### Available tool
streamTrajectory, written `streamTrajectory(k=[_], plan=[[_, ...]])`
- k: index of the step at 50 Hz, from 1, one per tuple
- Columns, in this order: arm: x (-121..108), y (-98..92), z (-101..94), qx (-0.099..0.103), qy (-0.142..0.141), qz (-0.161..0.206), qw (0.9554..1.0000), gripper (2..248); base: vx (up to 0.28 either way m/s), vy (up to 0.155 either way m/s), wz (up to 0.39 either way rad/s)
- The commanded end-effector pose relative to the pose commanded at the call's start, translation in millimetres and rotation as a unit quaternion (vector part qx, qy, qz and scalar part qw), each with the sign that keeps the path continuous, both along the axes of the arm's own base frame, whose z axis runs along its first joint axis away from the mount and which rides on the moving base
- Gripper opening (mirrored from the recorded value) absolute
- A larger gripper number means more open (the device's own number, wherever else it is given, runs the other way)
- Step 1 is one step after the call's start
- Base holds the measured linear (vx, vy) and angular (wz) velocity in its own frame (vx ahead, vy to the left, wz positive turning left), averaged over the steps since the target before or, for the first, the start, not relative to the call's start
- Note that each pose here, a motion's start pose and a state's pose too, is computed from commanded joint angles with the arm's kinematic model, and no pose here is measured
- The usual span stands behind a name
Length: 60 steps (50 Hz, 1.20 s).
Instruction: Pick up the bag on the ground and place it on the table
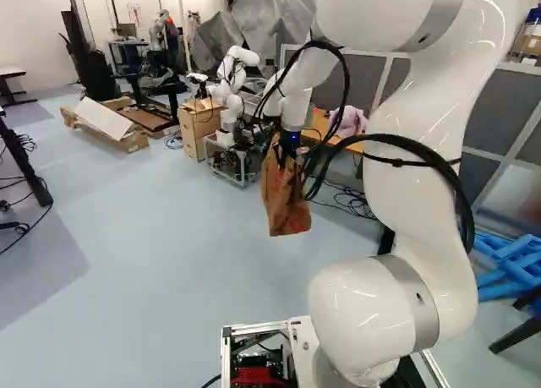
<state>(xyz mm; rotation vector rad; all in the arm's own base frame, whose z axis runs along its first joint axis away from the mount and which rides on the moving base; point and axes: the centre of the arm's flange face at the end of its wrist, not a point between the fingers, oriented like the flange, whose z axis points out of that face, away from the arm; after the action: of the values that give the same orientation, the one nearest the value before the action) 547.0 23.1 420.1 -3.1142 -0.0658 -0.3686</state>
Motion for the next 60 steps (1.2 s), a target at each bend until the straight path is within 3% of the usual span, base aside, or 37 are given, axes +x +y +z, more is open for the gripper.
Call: streamTrajectory(k=[36,60], plan=[[-2,-0.8,50.5,0.002,-0.047,-0.001,0.9989,21,0.000,0.000,0.000],[-1,-1.5,81.8,0.002,-0.051,-0.001,0.9987,21,0.000,0.000,0.000]])
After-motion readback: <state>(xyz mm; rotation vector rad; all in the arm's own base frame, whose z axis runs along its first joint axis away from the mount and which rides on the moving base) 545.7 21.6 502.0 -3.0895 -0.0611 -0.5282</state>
